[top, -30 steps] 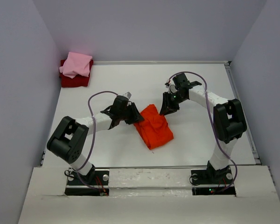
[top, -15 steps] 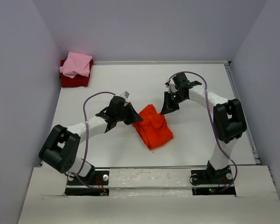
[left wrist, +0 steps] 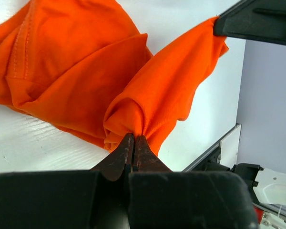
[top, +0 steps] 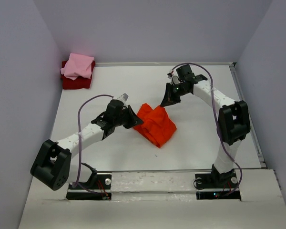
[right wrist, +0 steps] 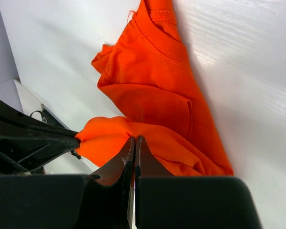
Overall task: Fold and stack the t-shirts
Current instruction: Smooth out wrinkles on the folded tshirt
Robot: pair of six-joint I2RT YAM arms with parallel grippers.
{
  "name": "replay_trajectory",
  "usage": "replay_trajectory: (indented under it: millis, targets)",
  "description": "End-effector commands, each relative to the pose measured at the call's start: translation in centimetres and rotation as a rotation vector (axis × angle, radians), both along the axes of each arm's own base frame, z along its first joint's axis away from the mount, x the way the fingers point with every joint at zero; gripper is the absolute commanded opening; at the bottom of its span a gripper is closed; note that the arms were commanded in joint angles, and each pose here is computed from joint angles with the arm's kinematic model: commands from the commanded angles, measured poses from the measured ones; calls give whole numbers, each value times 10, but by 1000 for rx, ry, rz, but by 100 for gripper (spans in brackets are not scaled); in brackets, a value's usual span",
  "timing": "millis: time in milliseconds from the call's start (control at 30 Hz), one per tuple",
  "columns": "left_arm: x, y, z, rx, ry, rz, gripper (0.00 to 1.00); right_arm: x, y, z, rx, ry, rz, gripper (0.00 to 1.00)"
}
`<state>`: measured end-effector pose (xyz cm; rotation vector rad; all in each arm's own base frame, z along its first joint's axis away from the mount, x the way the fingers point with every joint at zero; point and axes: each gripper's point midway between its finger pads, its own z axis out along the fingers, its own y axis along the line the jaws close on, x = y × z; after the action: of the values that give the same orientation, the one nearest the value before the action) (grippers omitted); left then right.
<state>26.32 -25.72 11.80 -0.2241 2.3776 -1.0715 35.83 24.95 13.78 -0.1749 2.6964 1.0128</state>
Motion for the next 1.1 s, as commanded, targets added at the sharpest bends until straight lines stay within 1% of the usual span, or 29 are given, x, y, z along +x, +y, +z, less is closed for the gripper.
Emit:
replay_trajectory:
  millis: [0,300,533,667,933,1033,1067]
  targets:
    - [-9,8,3,-5,4,9,0,22,7,6,37,-21,-5,0]
    - [-22,15,1,-3,18,18,2,46,18,-30,50,-3,6,0]
    - [-28,21,-4,9,43,39,2,65,29,-39,84,-18,3,0]
    - [-32,29,-16,34,77,71,3,75,35,-38,104,-30,12,0]
    - [-37,36,-48,97,120,75,3,76,40,-52,137,-21,22,0]
    - [-40,39,-62,119,132,73,3,77,45,-54,175,-30,32,0]
    - [-40,40,-66,124,138,76,3,75,46,-57,182,-21,34,12]
